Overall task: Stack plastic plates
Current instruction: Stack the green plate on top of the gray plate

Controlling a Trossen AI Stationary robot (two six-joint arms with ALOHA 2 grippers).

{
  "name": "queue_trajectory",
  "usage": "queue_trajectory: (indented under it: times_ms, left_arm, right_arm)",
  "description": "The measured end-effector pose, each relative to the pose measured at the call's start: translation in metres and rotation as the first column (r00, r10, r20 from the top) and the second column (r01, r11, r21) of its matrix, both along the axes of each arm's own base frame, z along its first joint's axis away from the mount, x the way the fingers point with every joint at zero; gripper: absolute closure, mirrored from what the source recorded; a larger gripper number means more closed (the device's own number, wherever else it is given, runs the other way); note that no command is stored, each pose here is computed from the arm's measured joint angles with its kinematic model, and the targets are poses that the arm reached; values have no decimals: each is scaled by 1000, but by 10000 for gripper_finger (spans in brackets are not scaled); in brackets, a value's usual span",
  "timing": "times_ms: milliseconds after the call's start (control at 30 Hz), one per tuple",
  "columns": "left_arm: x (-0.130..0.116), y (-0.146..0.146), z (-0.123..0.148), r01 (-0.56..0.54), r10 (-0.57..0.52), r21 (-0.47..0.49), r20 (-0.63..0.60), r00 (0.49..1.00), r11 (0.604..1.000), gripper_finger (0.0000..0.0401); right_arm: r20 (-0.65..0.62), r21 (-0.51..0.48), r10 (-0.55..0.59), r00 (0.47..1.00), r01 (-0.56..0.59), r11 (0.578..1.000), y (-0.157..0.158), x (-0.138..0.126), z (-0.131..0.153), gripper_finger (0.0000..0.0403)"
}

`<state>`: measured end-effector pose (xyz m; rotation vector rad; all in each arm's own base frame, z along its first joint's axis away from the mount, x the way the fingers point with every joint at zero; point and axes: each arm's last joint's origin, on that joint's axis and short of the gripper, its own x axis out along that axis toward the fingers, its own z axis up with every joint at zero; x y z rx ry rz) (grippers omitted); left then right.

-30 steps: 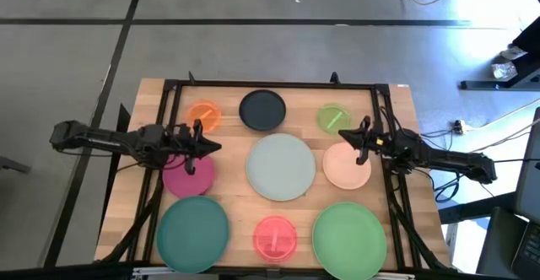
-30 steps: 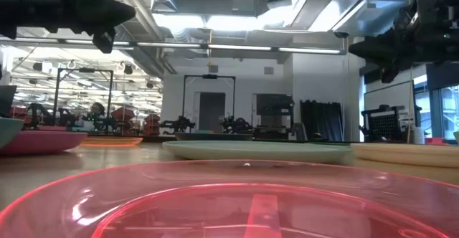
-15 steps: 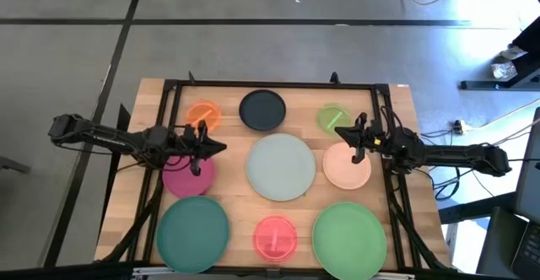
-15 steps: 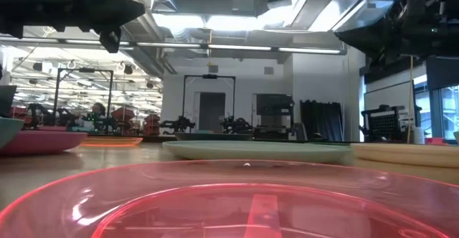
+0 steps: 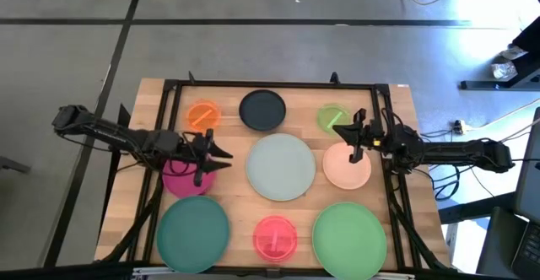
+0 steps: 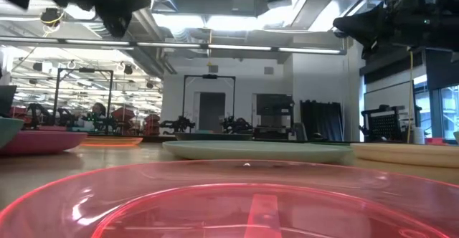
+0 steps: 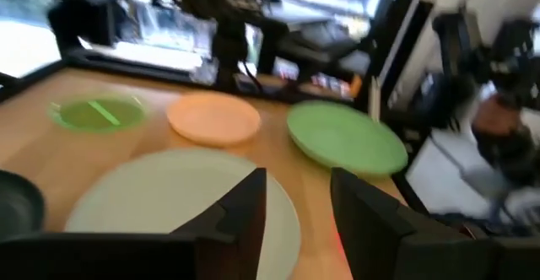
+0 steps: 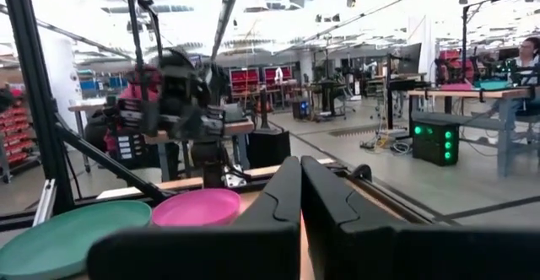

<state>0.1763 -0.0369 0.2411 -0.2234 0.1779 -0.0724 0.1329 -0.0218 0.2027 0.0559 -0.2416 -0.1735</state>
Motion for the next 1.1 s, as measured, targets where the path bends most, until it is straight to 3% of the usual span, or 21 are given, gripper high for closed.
queue_trajectory:
  times_ms: [133, 300, 500, 633, 767, 1100]
  left_arm:
    - [13, -18, 14, 68, -64, 18, -150, 987, 998, 275]
    - [30, -43, 25, 111, -87, 52, -345, 935, 992, 277]
    - [49, -69, 25, 150, -83, 74, -566, 821, 986, 277]
    - [55, -81, 16, 188, -57, 112, -702, 710, 976, 277]
    - [58, -90, 3, 221, -30, 139, -781, 623, 965, 277]
    - [66, -101, -31, 328, -47, 129, -876, 480, 936, 277]
  right_arm:
    - [0, -4, 18, 1000, -18, 1000, 1, 0, 0, 402]
    - [-1, -8, 45, 999, -45, 999, 1, 0, 0, 402]
    - [0, -1, 46, 999, -46, 999, 1, 0, 0, 402]
    - [-2, -8, 44, 999, -44, 999, 1, 0, 0, 402]
    - [-2, -11, 43, 999, -43, 999, 1, 0, 0, 402]
    - [-26, -7, 42, 999, -42, 999, 1, 1, -2, 402]
